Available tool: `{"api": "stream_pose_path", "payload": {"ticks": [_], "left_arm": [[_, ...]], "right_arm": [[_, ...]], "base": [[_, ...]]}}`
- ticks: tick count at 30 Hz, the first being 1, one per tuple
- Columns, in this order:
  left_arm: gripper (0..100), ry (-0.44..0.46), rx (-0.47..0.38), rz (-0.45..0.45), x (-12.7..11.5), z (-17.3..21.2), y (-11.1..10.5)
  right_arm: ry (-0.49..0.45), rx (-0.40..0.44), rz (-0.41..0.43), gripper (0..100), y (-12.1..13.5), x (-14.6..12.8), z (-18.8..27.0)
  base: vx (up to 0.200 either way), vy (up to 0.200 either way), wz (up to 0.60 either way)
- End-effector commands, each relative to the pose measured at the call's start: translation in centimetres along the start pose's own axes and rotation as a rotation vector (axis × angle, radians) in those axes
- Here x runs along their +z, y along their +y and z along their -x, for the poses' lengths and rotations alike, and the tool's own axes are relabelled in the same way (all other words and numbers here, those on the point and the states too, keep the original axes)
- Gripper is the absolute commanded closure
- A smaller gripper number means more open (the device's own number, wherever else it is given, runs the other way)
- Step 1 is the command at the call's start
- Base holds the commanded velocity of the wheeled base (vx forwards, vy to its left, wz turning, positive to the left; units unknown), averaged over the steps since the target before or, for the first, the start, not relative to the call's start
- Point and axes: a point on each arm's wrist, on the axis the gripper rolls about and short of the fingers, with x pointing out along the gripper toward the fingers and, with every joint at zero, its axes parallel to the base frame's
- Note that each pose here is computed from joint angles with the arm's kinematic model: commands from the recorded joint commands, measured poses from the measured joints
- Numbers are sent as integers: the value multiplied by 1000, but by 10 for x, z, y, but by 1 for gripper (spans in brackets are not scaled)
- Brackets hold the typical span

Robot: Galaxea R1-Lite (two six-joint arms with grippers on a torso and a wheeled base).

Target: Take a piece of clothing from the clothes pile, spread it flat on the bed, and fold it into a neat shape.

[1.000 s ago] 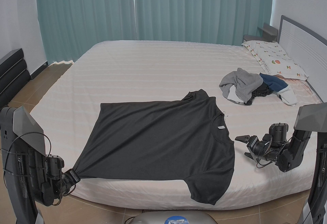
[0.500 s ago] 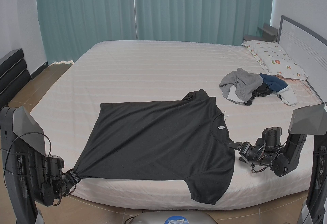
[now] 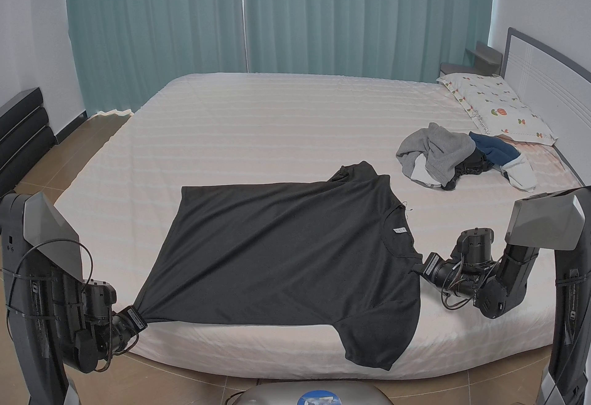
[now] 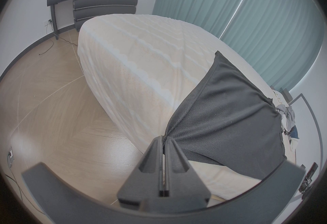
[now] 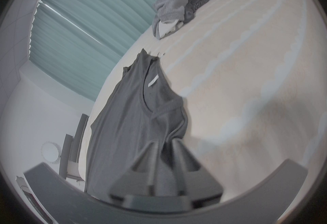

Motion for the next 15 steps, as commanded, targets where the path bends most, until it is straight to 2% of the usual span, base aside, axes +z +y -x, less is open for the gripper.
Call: {"api": "stream_pose_path", "payload": {"ticks": [1,9,14,15], "left_arm": [[100,-7,-9,2,1,0,-1],[100,-2,-22,4,1,-1,-2],[100,2,-29,4,1,-2,-2],[100,2,-30,4,1,-2,-2]], "right_arm": [[-43,18,-3,100,2,7,-9],[-86,59,12,100,1,7,-16],[-82,62,31,100,-1,5,-16],[-83,63,31,0,-1,6,-17]], "base": [[0,0,0],[0,0,0],[0,0,0],[0,0,0]]}}
